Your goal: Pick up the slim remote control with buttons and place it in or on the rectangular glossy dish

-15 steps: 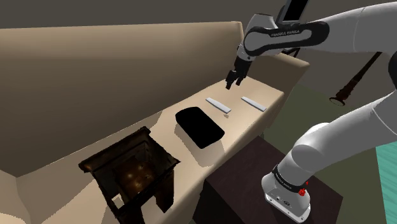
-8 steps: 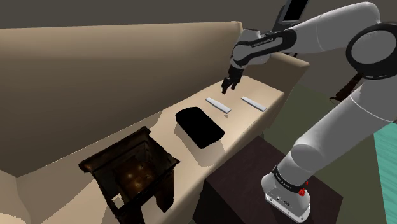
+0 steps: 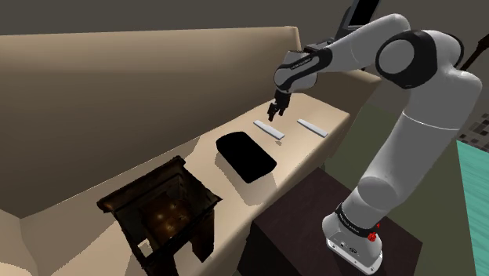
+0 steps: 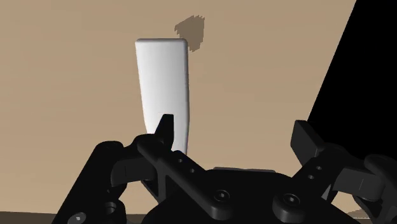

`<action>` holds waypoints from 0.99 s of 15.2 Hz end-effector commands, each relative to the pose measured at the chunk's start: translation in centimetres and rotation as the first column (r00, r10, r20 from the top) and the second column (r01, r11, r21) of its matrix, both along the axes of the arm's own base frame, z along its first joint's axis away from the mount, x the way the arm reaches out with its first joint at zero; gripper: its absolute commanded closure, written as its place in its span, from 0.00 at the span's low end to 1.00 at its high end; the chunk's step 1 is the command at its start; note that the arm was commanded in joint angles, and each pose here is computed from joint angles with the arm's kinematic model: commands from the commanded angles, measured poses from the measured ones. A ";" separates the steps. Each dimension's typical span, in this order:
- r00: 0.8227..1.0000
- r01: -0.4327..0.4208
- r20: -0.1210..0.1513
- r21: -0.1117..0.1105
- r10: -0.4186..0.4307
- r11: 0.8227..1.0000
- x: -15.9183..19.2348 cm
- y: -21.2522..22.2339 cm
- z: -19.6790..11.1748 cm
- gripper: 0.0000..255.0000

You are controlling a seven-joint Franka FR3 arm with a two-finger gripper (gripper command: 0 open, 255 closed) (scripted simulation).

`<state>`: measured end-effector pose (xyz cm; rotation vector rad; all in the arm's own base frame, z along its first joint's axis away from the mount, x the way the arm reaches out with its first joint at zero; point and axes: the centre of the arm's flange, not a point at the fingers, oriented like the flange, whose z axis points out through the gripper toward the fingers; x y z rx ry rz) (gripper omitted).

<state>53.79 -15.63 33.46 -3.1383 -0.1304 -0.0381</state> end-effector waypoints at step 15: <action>0.999 -0.036 -0.035 -0.026 0.035 0.999 8.0 -6.6 -13.2 0.00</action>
